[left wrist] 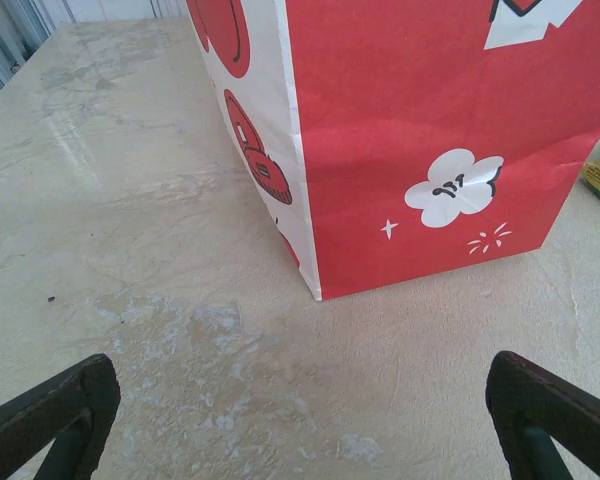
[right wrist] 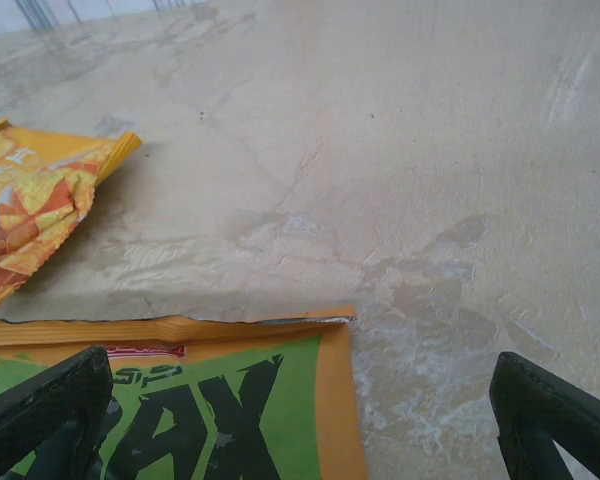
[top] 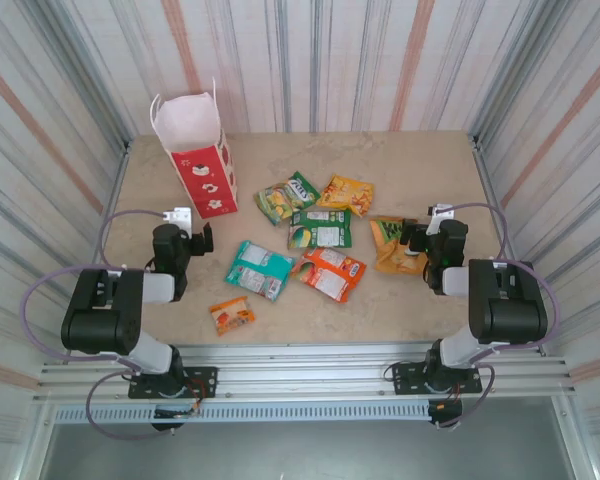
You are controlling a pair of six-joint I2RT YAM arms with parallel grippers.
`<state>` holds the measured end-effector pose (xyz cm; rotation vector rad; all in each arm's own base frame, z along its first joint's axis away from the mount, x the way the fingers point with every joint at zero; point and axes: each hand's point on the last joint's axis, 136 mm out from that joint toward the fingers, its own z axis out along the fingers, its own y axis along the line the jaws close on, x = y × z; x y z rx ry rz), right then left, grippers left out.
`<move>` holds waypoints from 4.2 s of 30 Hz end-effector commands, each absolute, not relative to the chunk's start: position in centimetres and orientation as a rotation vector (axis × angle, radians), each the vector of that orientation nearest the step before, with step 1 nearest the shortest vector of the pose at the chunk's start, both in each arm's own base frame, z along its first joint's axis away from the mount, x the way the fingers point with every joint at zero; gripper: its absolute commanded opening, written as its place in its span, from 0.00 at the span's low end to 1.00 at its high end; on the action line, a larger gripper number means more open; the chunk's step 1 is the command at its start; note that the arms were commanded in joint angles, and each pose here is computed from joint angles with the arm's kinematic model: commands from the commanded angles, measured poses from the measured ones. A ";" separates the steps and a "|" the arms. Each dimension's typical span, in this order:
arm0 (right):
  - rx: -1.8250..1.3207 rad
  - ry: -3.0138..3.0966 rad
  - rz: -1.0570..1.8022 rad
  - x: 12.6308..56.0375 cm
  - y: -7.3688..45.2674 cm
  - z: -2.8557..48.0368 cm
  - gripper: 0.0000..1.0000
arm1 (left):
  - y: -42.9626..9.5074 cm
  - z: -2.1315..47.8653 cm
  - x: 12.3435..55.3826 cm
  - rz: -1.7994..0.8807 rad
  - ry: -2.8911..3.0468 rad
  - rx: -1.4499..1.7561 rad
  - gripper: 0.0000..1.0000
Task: Place the snacks into the paper bag
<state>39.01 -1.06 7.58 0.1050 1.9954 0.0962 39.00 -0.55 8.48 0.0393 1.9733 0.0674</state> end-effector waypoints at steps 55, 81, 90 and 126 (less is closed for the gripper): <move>0.014 2.233 0.687 32.9 15.0 24.9 0.99 | -11.2 35.4 34.4 -0.202 2.339 0.193 0.75; -0.059 2.289 0.743 32.4 19.7 23.5 0.99 | -10.5 29.3 48.8 -0.297 2.535 0.159 0.62; -0.077 2.298 0.743 32.7 20.2 23.3 0.99 | -11.1 33.1 49.1 -0.301 2.386 0.223 0.65; -0.094 2.346 0.730 33.1 20.9 21.5 0.99 | -12.0 27.3 56.1 -0.260 2.386 0.131 0.39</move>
